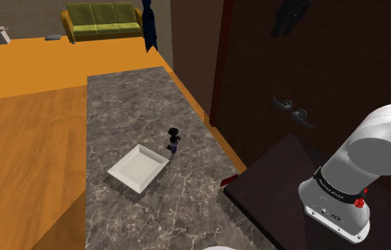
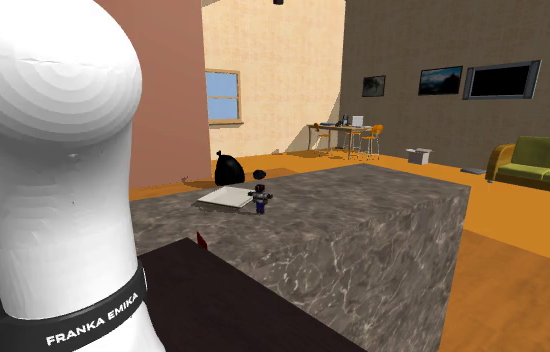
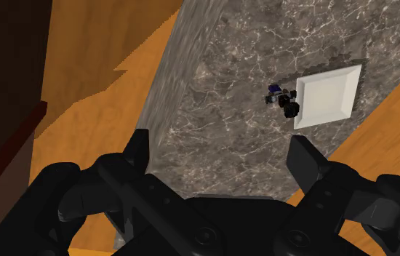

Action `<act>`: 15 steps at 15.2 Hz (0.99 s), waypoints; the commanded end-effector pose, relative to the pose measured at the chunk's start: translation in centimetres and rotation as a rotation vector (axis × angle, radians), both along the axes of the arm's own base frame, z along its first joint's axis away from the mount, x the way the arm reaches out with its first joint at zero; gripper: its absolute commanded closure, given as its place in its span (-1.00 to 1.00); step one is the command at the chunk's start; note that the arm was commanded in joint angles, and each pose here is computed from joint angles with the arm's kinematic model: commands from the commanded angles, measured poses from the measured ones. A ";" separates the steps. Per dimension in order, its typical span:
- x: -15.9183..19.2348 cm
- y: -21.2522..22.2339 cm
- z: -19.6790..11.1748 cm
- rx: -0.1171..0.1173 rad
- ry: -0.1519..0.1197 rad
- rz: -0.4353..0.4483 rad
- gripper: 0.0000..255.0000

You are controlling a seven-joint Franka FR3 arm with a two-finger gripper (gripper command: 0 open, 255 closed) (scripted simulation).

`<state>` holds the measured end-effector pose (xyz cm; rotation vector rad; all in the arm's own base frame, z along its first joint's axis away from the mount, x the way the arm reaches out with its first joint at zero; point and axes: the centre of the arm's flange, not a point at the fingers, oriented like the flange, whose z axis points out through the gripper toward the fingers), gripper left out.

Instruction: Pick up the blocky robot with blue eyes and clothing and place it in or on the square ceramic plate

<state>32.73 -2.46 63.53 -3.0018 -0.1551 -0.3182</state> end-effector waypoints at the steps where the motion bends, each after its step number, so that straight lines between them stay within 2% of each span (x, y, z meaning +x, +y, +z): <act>1: 0.0 0.0 0.0 0.000 0.000 0.000 -1.00; 15: 6.9 9.3 -14.0 0.049 0.009 0.012 -1.00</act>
